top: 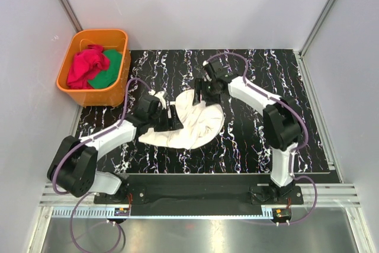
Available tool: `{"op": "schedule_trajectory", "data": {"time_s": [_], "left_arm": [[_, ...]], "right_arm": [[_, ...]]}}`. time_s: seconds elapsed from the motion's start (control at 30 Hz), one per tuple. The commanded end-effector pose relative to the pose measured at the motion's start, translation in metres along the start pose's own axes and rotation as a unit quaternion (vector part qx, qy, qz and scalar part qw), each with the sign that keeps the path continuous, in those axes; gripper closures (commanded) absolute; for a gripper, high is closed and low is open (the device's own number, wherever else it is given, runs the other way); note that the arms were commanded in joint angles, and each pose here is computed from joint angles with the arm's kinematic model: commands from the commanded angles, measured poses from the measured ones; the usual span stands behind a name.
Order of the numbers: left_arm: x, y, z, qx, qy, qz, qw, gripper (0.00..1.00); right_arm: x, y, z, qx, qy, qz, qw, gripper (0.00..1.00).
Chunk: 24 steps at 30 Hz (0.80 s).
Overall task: Fold and stack the t-shirts
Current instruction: Move the tshirt to the center of the board, then flatten the tshirt out
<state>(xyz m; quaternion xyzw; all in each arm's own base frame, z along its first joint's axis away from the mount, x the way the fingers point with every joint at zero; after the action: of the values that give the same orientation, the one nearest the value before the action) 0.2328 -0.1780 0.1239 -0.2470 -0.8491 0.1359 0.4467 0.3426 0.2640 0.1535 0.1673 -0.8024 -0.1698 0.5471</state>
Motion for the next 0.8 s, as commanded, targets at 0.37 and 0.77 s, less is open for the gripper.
{"op": "schedule_trajectory", "data": {"time_s": [0.37,0.77], "left_arm": [[-0.038,0.008,-0.011,0.016,-0.007,-0.006,1.000,0.49],[0.011,-0.009,-0.047,-0.008,-0.082,-0.030,0.996,1.00]], "right_arm": [[-0.055,-0.003,-0.066,-0.004,-0.021,-0.021,1.000,0.32],[-0.005,0.034,-0.091,-0.002,-0.075,-0.080,0.994,1.00]]}}
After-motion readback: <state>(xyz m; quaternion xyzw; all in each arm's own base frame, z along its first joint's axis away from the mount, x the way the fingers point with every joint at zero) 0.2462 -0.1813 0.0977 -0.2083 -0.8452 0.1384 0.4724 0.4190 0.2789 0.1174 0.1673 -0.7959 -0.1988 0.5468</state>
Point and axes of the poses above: each gripper's point midway between its finger pads, its own x axis back along the fingers, its own y axis along the line the jaws close on, z = x × y, the point moved 7 cm from there along x, back along the fingers, and after that the axes turned 8 degrees about -x, right-handed, at the moved point
